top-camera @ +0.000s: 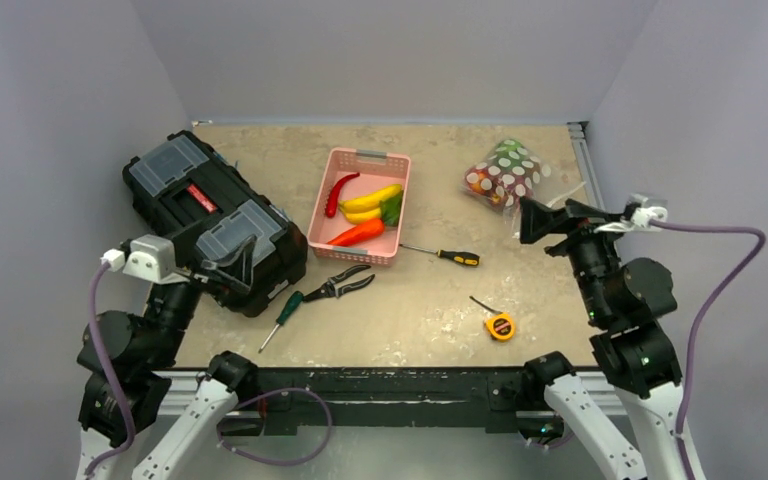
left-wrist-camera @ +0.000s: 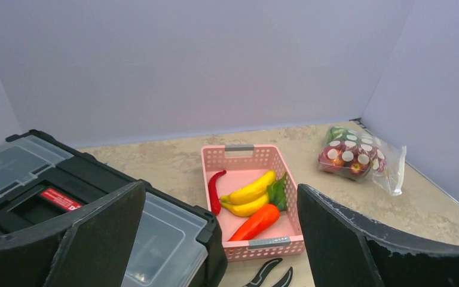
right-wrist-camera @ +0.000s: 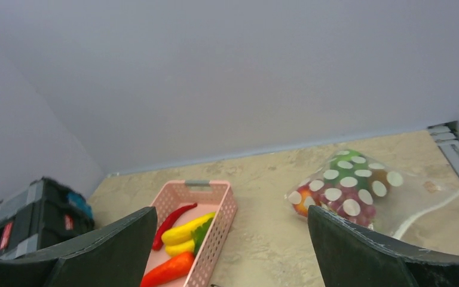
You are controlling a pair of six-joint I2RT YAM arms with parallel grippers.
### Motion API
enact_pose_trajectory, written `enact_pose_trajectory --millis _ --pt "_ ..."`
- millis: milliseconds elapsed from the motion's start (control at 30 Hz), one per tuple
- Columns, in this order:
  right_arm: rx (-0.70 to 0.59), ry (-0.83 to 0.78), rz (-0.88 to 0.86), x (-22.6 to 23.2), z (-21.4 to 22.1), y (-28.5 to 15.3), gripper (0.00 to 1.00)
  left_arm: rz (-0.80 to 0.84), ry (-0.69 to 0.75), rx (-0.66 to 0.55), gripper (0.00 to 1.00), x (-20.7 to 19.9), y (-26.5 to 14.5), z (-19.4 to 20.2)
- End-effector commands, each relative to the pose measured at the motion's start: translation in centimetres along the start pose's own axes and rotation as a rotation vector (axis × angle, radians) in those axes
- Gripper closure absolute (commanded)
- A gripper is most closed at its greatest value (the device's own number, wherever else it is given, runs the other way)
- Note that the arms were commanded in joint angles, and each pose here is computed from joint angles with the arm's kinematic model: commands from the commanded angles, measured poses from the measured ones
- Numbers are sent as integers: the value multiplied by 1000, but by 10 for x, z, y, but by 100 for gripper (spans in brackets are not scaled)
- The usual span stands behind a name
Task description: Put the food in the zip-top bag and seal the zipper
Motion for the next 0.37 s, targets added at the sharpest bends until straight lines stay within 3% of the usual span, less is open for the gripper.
enact_pose_trajectory --millis 0,167,333 --pt "-110 118 218 -22 -27 -21 1 -62 20 -26 2 6 -16 -13" --pt "-115 147 301 -30 -31 -25 1 -79 34 -39 2 8 -18 -18" --pt "-12 124 326 -30 -16 -14 1 -82 30 -31 2 8 -18 -18"
Point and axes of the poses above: each gripper's point midway between its finger pads, its own y axis out along the fingers, its own x axis along the line the jaws close on, z = x × y, the point moved 7 cm from there along -y, back along the fingers, and after that the axes turned 13 degrees about -y, right-handed, at the moved point
